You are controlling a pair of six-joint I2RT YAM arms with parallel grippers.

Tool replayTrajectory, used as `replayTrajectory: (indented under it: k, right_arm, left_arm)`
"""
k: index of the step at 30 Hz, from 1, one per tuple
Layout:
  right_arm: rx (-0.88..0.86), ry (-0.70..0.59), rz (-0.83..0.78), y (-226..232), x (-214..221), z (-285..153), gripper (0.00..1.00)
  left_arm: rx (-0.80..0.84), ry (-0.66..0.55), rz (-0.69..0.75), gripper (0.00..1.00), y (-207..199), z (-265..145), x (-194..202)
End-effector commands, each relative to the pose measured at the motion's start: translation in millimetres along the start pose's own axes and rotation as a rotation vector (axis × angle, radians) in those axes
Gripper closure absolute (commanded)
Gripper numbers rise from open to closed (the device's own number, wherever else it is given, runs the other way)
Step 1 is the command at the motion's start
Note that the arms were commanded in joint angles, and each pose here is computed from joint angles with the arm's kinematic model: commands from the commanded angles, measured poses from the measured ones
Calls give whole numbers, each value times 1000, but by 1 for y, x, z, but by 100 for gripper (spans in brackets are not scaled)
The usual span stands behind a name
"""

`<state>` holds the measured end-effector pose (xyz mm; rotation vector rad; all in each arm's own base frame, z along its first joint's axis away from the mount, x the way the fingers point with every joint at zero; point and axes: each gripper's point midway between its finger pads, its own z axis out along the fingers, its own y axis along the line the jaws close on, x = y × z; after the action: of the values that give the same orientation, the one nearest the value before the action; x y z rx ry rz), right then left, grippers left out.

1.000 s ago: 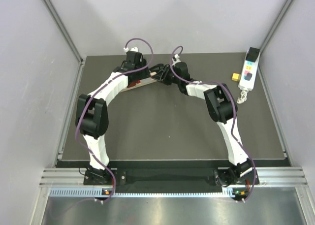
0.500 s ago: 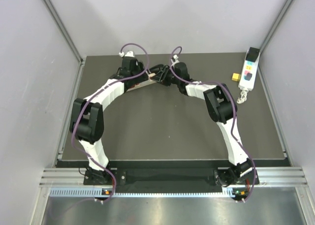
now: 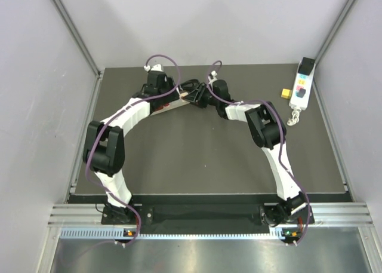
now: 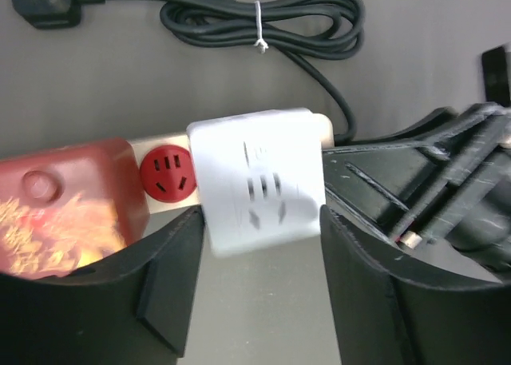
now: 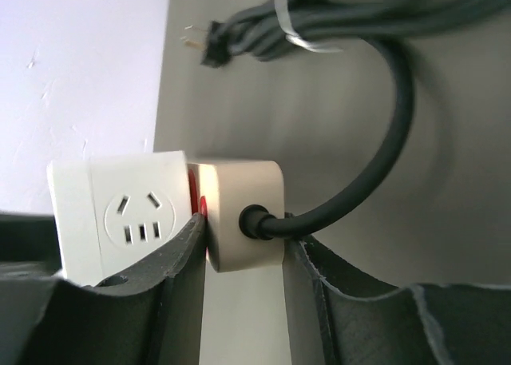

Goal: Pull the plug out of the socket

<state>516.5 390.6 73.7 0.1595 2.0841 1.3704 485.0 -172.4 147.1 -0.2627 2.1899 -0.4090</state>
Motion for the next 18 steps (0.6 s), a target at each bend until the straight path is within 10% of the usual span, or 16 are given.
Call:
replayTrajectory:
  k: [1, 13, 16, 18]
  right_arm:
    - [131, -53, 58, -59, -1, 2, 100]
    - [144, -46, 39, -61, 0, 3, 100]
    - [143, -48, 30, -58, -1, 4, 100]
    - [143, -51, 15, -55, -2, 3, 100]
  left_arm:
    - [279, -262, -12, 100, -80, -63, -84]
    - [231, -124, 38, 100, -93, -42, -78]
    - [153, -90, 81, 76, -79, -36, -66]
    - [92, -97, 106, 42, -67, -37, -61]
